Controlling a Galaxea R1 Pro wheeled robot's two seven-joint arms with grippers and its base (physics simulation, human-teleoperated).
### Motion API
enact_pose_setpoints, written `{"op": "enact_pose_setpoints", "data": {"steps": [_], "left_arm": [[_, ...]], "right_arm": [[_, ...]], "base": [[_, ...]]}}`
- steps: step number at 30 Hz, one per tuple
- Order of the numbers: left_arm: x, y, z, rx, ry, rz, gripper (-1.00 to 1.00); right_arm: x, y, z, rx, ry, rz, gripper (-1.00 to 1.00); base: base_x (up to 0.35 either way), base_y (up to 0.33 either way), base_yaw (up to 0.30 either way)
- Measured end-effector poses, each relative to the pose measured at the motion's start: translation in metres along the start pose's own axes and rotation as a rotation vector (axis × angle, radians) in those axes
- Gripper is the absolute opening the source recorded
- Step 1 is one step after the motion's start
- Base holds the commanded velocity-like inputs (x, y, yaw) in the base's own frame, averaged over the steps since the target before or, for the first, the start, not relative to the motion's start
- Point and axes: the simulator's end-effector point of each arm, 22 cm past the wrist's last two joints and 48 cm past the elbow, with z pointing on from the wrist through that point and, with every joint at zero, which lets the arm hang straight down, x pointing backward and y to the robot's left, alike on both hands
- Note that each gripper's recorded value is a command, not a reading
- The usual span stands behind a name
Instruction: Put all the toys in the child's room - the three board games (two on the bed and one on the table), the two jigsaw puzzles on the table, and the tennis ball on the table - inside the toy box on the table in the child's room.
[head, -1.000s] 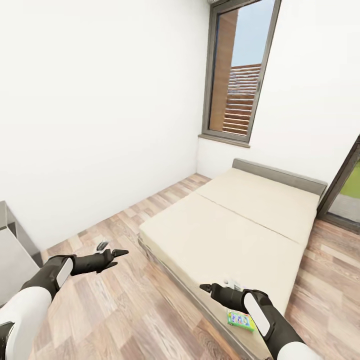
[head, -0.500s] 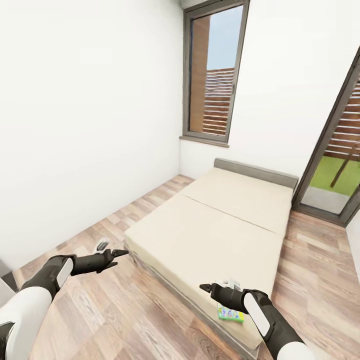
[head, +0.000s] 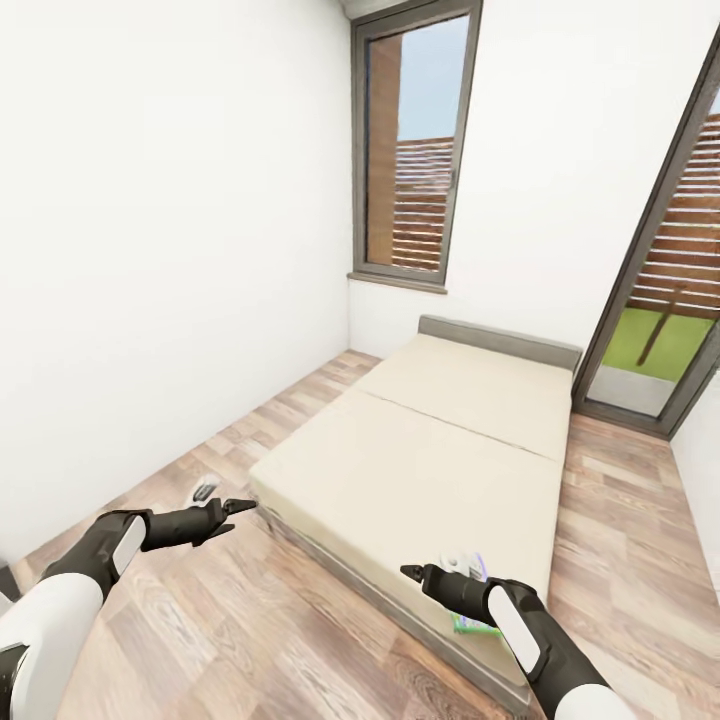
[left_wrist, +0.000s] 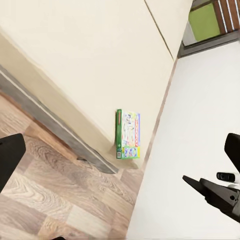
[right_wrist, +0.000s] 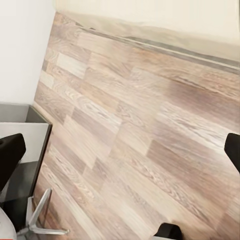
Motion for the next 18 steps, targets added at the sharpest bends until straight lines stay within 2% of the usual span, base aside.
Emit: {"op": "enact_pose_setpoints", "data": {"steps": [8,18], "left_arm": [[0.0,0.0004,-0.0002,-0.001,0.0,0.001,1.0],[-0.0005,0.0001,-0.0003,0.0,-0.002,0.0,1.0]], "right_arm": [[0.0005,0.0003,0.0005,0.0,-0.001,0.001,1.0],[0.0007,0.0009,0.001,-0.001,-0.001,0.001,1.0]], "base": [[0.0,0.236,-0.275],[0.0,0.029,-0.28]]}}
